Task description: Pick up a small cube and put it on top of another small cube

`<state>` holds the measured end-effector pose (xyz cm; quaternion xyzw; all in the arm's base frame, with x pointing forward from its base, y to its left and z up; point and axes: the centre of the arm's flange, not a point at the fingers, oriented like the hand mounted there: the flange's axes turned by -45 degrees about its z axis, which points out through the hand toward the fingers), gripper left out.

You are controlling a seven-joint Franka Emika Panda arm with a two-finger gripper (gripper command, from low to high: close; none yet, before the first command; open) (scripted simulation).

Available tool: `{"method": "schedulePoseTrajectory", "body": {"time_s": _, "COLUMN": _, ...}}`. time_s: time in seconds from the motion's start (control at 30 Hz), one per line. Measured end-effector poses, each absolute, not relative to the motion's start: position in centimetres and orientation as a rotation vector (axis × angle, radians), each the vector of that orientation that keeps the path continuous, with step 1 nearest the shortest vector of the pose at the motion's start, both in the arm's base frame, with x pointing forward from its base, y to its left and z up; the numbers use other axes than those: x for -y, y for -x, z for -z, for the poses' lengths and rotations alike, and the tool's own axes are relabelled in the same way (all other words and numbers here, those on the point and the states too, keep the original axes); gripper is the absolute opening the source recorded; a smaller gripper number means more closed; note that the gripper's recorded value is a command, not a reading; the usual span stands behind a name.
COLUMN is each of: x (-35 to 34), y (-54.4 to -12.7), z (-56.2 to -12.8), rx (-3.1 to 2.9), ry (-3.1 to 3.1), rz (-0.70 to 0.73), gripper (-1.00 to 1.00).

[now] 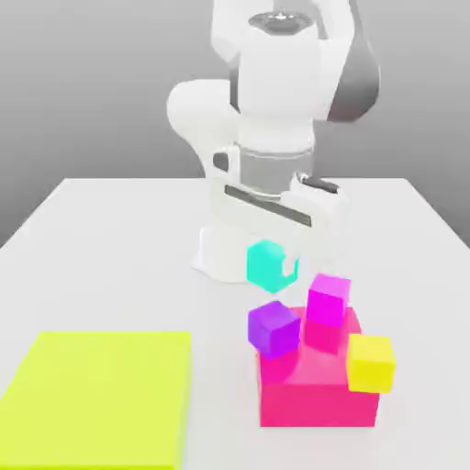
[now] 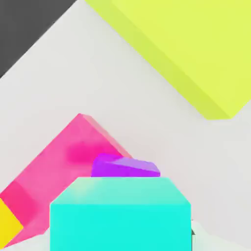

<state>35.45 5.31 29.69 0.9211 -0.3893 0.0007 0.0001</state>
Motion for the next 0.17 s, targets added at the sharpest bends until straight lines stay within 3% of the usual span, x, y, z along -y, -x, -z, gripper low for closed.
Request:
{"method": "schedulePoseTrajectory", "body": {"time_s": 0.07, "x": -5.4, "y": -35.3, "z": -27.5, "rx": 1.223, "ry": -2.894, "rz": -0.002, "gripper": -1.0}}
{"method": "schedulePoseTrajectory", "body": {"time_s": 0.1, "x": -5.4, "y": -35.3, "z": -26.8, "rx": 1.222, "ry": -2.895, "rz": -0.001, "gripper": 1.0}}
{"method": "schedulePoseTrajectory", "body": {"time_s": 0.17, "x": -5.4, "y": -35.3, "z": -26.8, "rx": 1.222, "ry": -2.895, "rz": -0.001, "gripper": 1.0}}
